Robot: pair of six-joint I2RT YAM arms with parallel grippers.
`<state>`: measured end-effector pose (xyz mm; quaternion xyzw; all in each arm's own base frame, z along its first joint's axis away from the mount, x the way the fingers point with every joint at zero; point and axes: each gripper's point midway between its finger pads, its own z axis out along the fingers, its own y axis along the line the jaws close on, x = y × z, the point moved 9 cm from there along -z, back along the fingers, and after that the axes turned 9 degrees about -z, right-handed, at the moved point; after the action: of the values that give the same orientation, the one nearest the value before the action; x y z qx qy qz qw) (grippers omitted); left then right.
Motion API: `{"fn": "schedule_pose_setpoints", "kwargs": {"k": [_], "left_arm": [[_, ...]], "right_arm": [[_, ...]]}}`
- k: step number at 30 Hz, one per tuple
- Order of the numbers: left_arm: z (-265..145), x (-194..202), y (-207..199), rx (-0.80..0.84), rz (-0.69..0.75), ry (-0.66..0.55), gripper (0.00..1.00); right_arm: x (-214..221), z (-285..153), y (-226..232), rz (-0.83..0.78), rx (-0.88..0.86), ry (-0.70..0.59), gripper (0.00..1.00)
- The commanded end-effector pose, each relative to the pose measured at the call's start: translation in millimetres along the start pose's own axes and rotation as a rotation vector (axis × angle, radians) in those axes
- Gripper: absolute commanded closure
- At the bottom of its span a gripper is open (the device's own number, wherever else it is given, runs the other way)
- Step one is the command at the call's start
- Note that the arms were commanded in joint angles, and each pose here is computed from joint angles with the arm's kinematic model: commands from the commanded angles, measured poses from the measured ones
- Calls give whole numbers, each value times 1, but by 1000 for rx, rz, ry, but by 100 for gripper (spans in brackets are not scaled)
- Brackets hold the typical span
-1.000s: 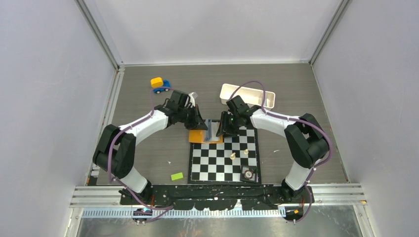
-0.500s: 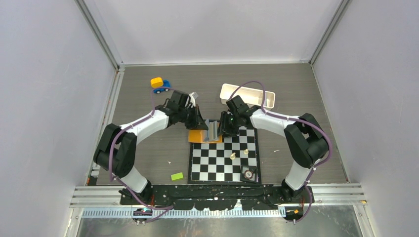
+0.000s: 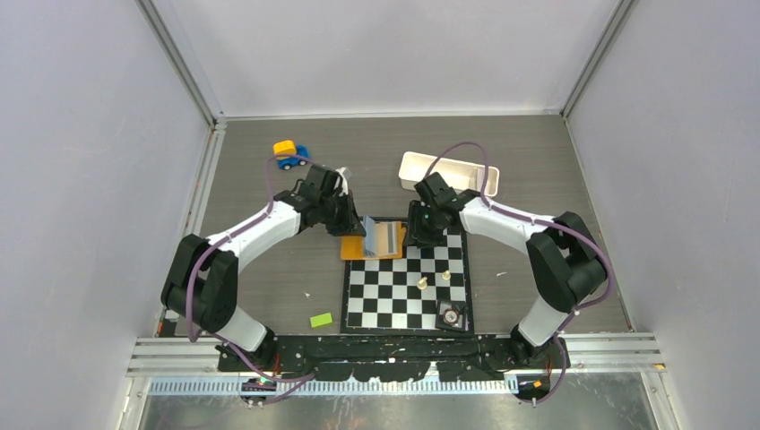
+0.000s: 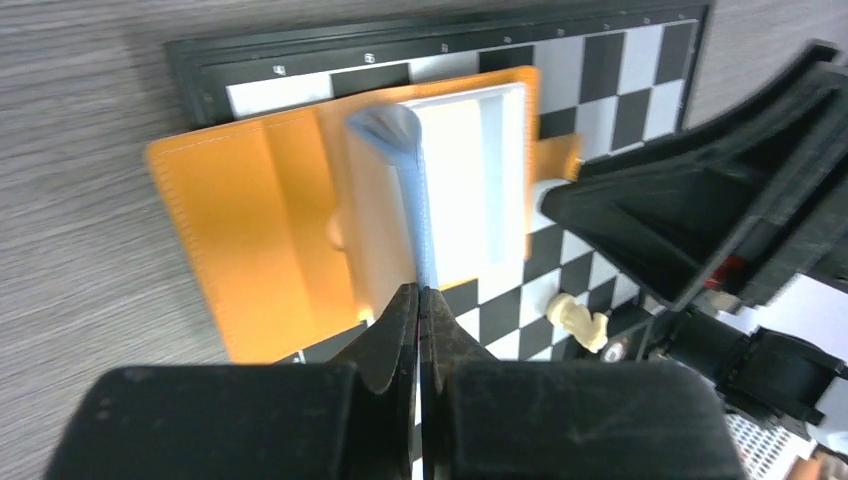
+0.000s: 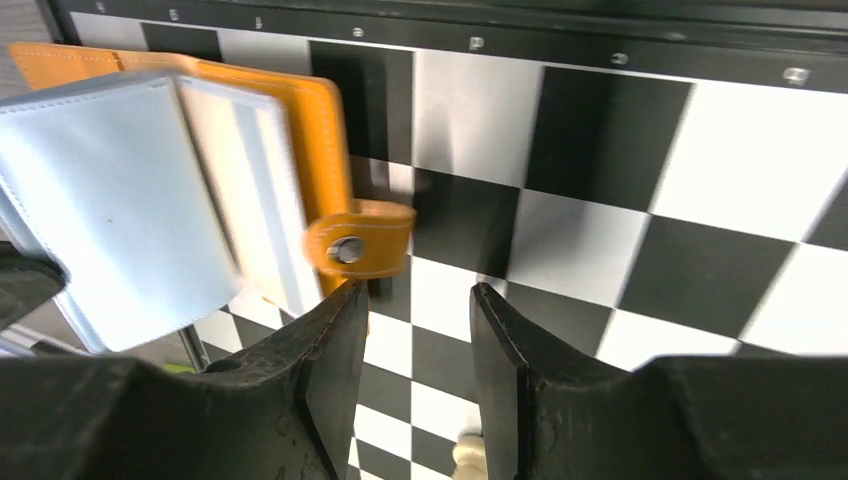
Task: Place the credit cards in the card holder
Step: Turn over the card slot in the card holder.
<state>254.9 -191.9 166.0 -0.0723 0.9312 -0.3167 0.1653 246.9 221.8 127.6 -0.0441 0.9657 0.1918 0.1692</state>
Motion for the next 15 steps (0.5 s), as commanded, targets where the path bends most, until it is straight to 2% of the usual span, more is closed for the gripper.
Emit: {"fn": "schedule_pose_setpoints", "kwargs": {"k": [1,7,10,15], "left_arm": [[-10,2,12,-121,34,-34,100],[-20,1,22,-234,57,-81,98],[-26,1,22,-234,71,-92,85],[-35,-4,13,-196,91,-106,58]], "right_arm": [[-14,-28,-4,-38,77,-92,52],[-31,-57,-19,-46,147,-154,48],[-45,-79,-33,-56,196,-198,42],[-71,-106,-65,-53,276,-233,36]]}}
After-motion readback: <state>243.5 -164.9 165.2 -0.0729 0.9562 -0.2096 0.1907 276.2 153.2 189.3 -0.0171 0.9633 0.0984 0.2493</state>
